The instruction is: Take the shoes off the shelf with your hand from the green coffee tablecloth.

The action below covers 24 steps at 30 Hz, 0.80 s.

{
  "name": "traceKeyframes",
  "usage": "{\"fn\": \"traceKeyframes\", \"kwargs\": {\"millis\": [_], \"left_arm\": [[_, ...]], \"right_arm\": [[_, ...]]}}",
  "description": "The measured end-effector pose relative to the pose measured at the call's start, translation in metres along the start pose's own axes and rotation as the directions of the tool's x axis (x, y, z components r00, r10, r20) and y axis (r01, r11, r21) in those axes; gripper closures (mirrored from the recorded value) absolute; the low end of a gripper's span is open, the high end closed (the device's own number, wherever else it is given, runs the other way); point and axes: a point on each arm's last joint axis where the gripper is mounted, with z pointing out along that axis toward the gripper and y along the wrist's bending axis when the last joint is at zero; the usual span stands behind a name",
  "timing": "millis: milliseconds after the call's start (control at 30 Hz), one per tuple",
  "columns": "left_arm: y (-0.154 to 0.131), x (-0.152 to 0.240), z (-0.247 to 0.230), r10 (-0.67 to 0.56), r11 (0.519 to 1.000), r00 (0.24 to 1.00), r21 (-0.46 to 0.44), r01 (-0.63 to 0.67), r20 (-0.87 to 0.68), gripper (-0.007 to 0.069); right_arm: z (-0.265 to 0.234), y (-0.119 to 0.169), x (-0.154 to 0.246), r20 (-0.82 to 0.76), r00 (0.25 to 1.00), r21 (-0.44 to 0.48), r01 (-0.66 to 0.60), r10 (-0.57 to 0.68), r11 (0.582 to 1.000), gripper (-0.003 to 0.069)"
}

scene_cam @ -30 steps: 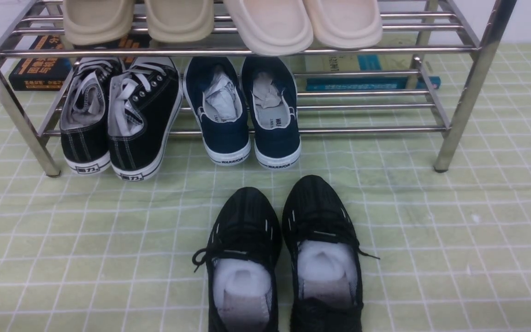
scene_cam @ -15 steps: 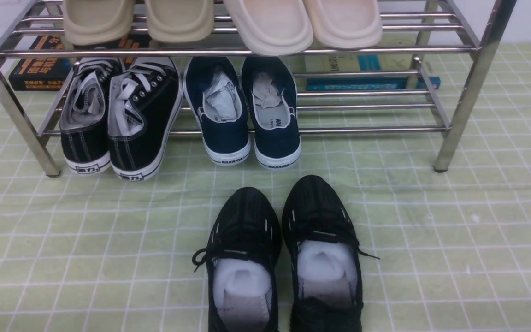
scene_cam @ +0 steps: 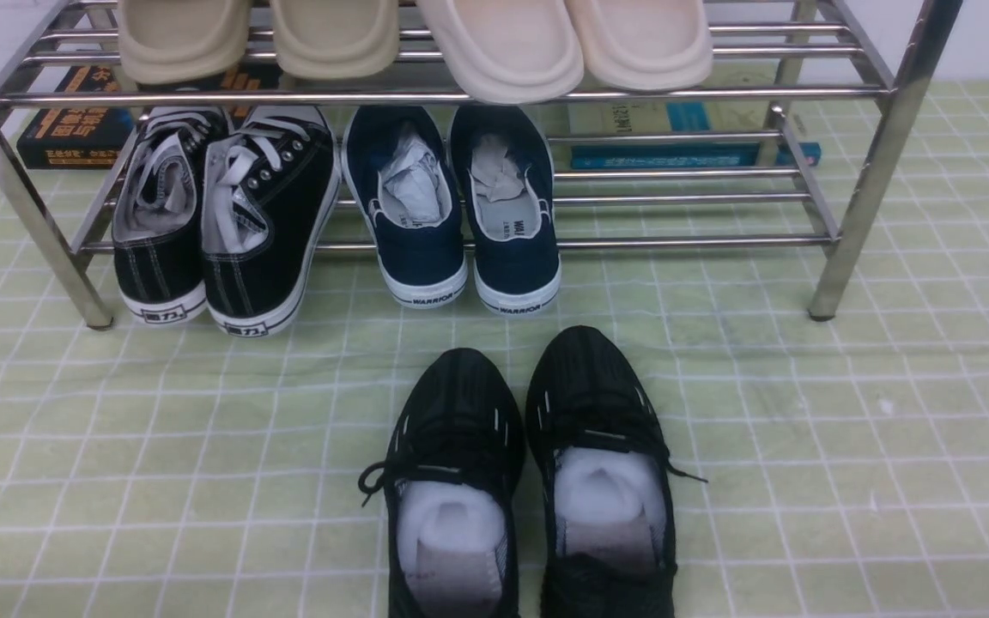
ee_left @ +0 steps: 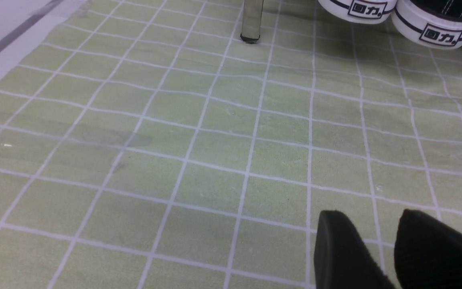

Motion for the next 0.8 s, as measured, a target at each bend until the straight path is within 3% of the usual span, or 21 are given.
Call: {"fn": "traceKeyframes", "kwargs": {"millis": [800], "left_arm": [[0.0000, 0.0000, 0.0000, 0.000, 1.000, 1.000, 0.000, 0.000, 0.000, 0.0384]], "right_arm": [[0.0000, 0.0000, -0.0001, 0.001, 1.000, 0.000, 0.000, 0.000, 1.000, 0.0554]]}}
